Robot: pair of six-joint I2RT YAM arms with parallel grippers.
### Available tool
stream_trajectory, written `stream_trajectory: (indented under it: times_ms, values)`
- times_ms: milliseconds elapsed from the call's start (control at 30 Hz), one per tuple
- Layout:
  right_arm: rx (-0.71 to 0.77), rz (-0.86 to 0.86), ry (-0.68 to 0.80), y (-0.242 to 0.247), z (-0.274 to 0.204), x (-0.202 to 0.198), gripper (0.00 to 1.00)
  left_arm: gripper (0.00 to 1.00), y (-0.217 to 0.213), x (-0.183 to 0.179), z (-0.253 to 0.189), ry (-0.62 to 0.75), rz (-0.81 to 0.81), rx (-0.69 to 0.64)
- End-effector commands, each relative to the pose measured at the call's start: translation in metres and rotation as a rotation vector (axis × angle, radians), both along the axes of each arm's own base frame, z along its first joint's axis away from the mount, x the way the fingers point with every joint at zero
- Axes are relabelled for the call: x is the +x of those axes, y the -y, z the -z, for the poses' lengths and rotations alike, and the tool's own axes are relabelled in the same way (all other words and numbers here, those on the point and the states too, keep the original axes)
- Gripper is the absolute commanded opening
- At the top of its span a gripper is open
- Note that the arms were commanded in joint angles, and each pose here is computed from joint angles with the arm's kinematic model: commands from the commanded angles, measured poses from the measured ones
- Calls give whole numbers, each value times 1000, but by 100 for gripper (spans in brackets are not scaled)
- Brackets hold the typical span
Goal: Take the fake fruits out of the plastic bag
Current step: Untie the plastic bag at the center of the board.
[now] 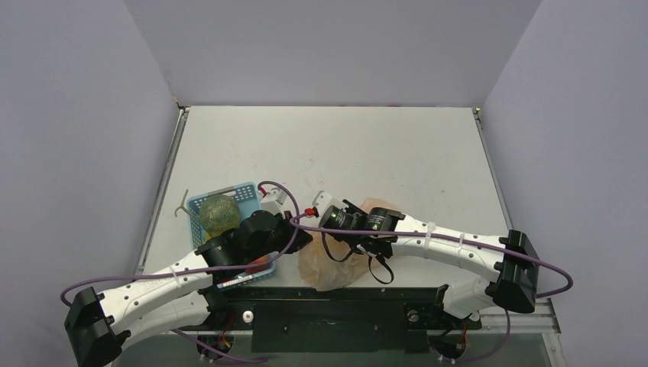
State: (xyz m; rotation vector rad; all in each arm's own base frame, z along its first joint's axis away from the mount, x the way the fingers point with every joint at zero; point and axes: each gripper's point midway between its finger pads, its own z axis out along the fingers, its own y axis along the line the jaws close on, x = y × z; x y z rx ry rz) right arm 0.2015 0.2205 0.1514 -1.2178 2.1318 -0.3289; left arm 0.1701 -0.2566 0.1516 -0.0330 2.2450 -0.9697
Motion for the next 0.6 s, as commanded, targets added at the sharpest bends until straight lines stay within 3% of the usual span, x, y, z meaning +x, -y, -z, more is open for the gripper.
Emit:
stream_trajectory:
  times_ms: [0,100,200,433,567]
  values:
    - [47,-2,26,-11,-3,7,30,0,6,2,-14,23,10,-43]
    - [55,80,113,-3,-12,19,9,0,6,2,-14,21,11,-47]
    - [119,158,185,5,-24,28,0,0,6,1,-13,19,12,-45]
    - [470,365,271,34,-50,44,0,0,-2,-1,-9,22,-4,-46]
    - [796,575,372,65,-80,46,0,0,-2,-4,-7,25,10,-53]
